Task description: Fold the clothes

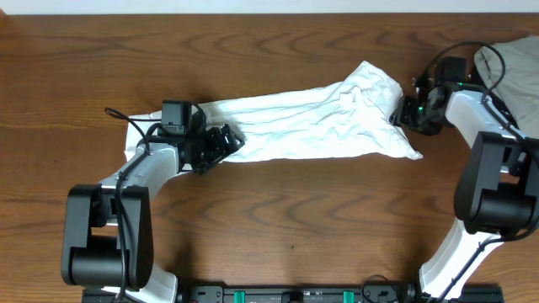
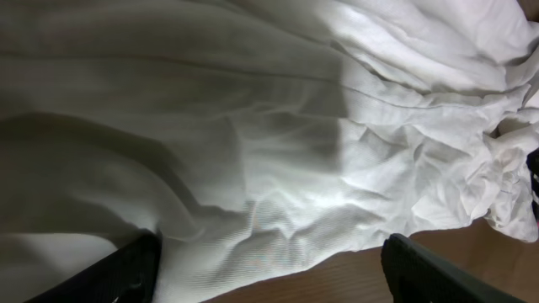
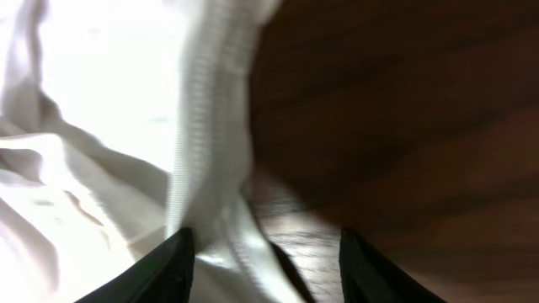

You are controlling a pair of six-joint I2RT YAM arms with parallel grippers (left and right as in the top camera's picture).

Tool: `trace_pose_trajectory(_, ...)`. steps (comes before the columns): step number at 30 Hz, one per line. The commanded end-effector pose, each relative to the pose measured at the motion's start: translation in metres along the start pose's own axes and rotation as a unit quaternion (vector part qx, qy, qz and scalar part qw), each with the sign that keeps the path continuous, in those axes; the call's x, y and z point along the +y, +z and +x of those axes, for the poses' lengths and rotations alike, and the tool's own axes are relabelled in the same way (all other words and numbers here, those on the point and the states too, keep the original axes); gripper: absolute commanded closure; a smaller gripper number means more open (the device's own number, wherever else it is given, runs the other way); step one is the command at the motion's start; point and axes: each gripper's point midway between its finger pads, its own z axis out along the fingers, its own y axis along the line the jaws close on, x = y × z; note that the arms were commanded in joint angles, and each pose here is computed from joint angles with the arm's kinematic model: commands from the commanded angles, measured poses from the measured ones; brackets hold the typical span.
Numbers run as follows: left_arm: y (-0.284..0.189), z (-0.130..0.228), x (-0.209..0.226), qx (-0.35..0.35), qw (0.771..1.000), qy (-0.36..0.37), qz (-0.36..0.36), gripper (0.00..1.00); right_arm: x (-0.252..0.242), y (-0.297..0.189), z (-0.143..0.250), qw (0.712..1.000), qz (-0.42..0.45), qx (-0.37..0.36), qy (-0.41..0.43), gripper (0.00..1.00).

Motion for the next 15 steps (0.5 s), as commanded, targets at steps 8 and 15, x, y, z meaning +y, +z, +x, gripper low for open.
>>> trace_pose_trajectory(8, 0.012, 0.018, 0.018, 0.030, 0.999, -0.020, -0.020, 0.14, -0.012, -0.011, -0.008, 0.998, 0.051, 0.005, 0.021, 0.48)
trace_pose_trajectory(15, 0.012, 0.018, 0.018, 0.030, 0.999, -0.020, -0.020, 0.14, -0.006, -0.035, -0.023, 0.998, 0.060, 0.005, 0.016, 0.45)
